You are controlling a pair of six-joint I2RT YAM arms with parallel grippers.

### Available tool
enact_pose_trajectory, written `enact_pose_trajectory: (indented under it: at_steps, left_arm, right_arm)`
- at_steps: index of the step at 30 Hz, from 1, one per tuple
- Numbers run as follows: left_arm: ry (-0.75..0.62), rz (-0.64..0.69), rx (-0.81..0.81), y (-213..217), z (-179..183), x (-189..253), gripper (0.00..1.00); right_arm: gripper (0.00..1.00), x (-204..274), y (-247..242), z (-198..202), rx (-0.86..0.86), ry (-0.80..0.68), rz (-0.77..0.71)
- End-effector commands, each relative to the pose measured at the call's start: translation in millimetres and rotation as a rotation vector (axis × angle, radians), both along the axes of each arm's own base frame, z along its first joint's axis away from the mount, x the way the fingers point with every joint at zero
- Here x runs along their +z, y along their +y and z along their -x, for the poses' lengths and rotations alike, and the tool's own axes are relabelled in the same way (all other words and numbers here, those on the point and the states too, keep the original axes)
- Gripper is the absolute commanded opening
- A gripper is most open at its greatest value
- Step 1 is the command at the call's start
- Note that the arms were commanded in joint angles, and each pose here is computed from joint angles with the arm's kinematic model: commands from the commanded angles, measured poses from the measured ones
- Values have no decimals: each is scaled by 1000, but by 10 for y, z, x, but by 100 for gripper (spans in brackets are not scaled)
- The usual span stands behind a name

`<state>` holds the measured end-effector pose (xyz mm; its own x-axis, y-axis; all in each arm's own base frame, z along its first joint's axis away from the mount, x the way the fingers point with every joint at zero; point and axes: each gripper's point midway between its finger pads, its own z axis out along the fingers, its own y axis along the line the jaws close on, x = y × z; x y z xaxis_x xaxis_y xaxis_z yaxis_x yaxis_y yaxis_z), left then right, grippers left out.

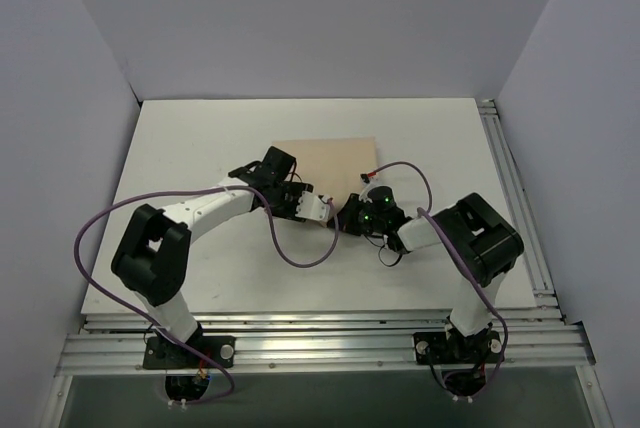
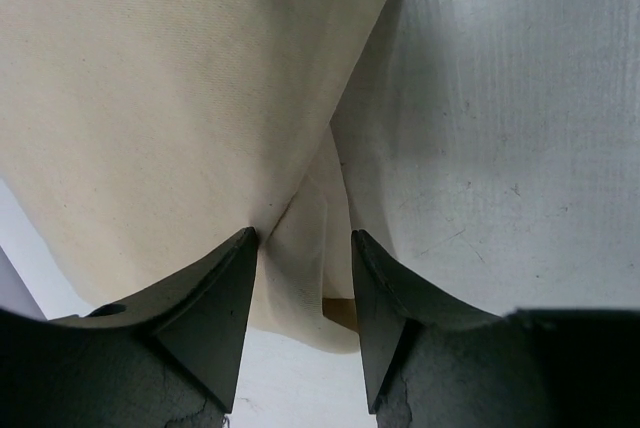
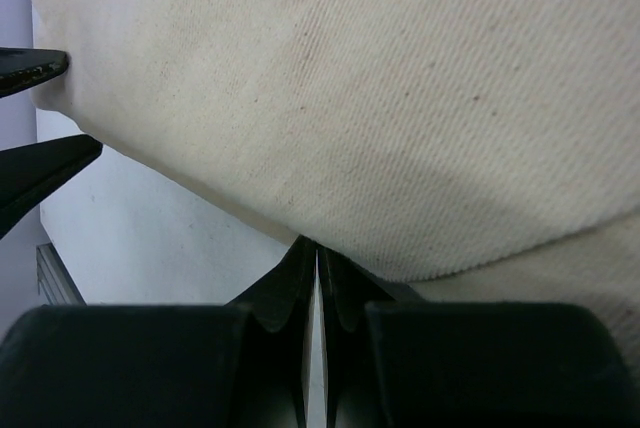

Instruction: Prepare the surgical pack

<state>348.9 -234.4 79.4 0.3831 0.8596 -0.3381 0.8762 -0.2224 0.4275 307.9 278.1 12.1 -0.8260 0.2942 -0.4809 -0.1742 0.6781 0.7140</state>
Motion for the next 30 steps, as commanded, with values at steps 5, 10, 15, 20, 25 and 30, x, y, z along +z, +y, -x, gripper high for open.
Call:
enact_pose_trajectory:
  at_steps: [5,10,15,20,25,30]
  left_arm:
    - [-76,27,-6,-142,-191,22,40]
    - [-71,21,22,-126,-216,32,8]
    - [-40,51,48,-167,-197,184,2]
    - [-34,141,140,-252,-265,459,2]
    - [-84,149,171,-224,-347,502,2]
    - [-74,133,150,-193,-273,482,2]
  right_arm:
    - [0,15,59,-27,12,1,-18]
    - [0,51,43,-39,6,-5,-18]
    - [0,53,51,-46,6,-4,-19]
    - [0,105,51,-83,-5,-12,-19]
    - [26,234,39,-123,-21,-24,-19]
    - [39,521,-75,-28,-31,-45,18]
